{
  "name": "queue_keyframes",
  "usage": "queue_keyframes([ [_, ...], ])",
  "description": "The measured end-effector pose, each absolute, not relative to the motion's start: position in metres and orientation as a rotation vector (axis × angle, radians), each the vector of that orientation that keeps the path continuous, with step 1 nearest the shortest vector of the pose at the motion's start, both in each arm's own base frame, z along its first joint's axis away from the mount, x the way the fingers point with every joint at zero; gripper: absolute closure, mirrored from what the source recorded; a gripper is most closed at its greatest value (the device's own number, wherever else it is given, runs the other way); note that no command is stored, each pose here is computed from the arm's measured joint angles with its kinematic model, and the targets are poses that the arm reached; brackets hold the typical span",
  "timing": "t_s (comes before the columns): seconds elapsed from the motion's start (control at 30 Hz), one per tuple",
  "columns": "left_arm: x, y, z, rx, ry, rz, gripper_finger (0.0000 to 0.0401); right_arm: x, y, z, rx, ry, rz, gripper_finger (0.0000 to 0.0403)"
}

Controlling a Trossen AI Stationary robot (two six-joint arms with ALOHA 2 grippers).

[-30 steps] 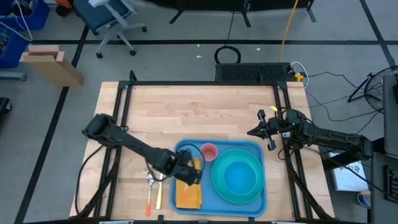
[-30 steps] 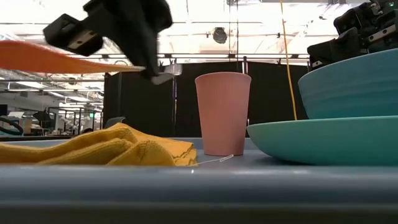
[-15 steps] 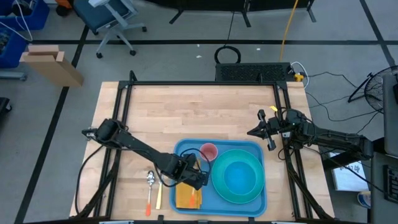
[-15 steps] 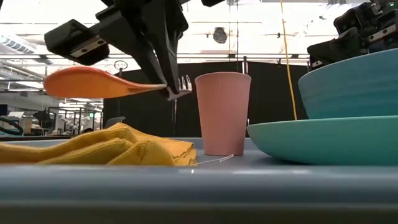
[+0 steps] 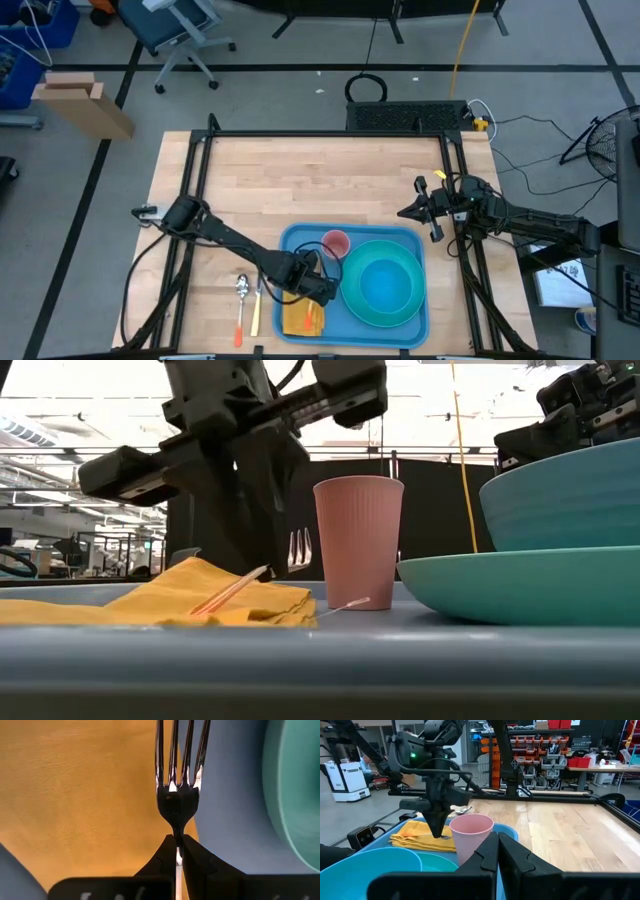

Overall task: Set up tray
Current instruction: Put the orange fork on top of the yellow napkin, then put the orange spoon on top of the yellow napkin to the left of the orange fork

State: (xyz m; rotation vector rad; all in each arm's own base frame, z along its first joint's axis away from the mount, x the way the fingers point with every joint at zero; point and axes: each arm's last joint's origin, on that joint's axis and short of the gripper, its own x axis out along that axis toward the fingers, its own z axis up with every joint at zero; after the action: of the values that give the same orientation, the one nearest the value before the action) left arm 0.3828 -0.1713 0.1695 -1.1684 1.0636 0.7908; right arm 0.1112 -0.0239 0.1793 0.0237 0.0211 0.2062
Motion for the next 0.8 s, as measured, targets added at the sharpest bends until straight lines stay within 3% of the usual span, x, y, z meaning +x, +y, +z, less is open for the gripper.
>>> queue_keyframes([
  [0.27, 0.3837, -0.1675, 0.1693, -1.162, 1.058, 0.803, 0.0389, 0.1112, -0.0239, 0.1795, 0.022, 0.018, 0.206, 0.0403],
  [0.57, 0.384, -0.1669, 0.1694, -1.156, 1.036, 0.814, 0.0326, 0.1112, -0.0239, 0.1797, 0.022, 0.017, 0.206, 0.0403],
  [0.8, 0.3839, -0.167, 0.17, -1.131, 1.051, 0.79, 0.0315, 0.1112, -0.0238, 0.1799, 0.021, 0.015, 0.207, 0.0403],
])
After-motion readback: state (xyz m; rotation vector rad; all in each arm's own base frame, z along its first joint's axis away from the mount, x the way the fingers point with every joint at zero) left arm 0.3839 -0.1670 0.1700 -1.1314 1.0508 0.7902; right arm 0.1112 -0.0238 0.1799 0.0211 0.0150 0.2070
